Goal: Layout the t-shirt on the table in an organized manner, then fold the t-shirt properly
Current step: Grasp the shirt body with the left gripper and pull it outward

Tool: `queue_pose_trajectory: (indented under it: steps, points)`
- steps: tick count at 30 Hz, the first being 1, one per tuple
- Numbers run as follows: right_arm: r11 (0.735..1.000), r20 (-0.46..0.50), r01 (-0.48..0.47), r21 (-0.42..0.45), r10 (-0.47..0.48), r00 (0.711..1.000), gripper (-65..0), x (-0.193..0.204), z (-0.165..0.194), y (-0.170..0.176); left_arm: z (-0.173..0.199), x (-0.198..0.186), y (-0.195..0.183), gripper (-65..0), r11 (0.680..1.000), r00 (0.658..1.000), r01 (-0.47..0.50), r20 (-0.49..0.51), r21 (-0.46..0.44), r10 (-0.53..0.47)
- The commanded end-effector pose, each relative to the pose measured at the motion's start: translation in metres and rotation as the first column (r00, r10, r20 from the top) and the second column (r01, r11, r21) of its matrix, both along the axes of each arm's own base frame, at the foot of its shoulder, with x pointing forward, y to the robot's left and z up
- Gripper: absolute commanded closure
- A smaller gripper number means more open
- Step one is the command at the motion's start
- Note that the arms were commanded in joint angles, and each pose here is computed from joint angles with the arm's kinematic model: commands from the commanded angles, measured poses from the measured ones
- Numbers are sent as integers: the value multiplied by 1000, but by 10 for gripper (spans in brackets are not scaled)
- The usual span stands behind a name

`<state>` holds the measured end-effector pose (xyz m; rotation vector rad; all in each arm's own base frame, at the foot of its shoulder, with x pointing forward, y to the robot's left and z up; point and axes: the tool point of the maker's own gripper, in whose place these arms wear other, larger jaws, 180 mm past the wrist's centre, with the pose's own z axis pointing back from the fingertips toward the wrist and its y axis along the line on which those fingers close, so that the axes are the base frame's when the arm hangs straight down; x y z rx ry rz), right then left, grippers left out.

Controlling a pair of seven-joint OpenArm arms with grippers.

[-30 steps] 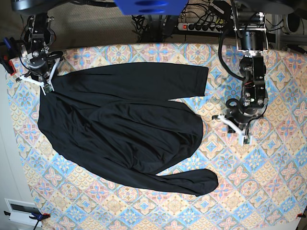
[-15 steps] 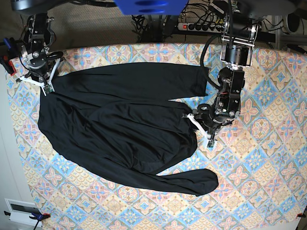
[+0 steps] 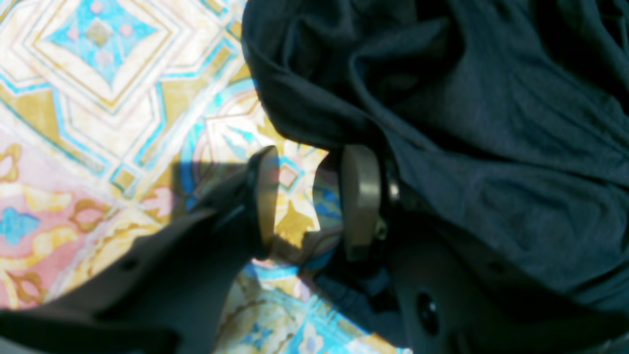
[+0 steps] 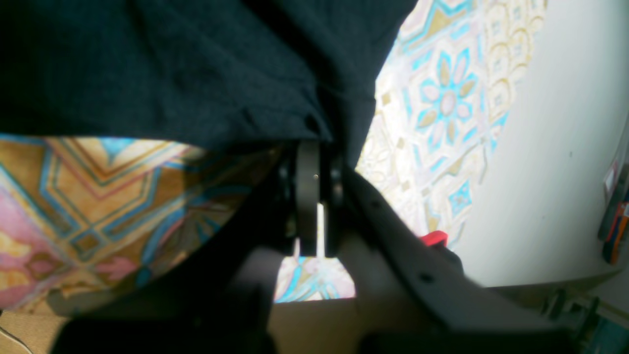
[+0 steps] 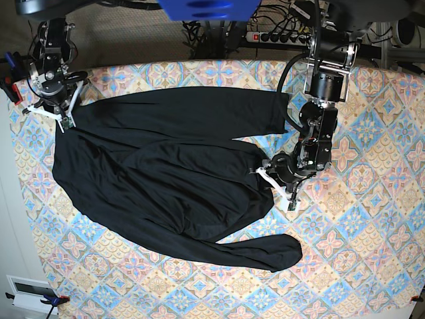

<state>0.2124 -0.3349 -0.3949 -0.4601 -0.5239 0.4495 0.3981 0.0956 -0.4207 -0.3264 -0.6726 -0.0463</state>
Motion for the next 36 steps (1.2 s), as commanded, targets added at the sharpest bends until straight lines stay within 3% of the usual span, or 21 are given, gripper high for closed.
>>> queue_pose_trajectory:
  steps: [1, 4, 9, 17, 22, 25, 31, 36]
  points:
    - [1000, 35, -6, -27, 7, 999, 0, 8, 12, -6, 3, 2, -4, -214, 1000, 1000, 8, -8, -9, -8]
    - [1000, 36, -8, -27, 9, 999, 0, 8, 13, -5, 5, 4, -13, -168, 1000, 1000, 10, 5, -28, -9]
    - [1000, 36, -8, -27, 9, 999, 0, 8, 13, -5, 9, 7, -14, 0, 999, 1000, 9, 29, -31, -8]
    - [1000, 37, -9, -27, 10, 999, 0, 9, 13, -5, 62, 20, 33, 0, 999, 977, -20, 213, 41, 11]
    - [1000, 37, -9, -27, 10, 999, 0, 9, 13, -5, 121, 15, 86, 0, 990, 923, -135, 369, 43, 110]
    - [1000, 35, -8, -27, 9, 999, 0, 8, 12, -6, 143, 2, 106, 0, 984, 900, -162, 421, 75, 116]
    - [1000, 33, -7, -26, 8, 999, 0, 8, 12, -6, 110, -7, 85, -13, 991, 947, -83, 317, 107, 45]
    - [1000, 30, -6, -24, 7, 1000, 0, 7, 11, -5, 70, -10, 45, -133, 996, 977, 3, 211, 86, -21]
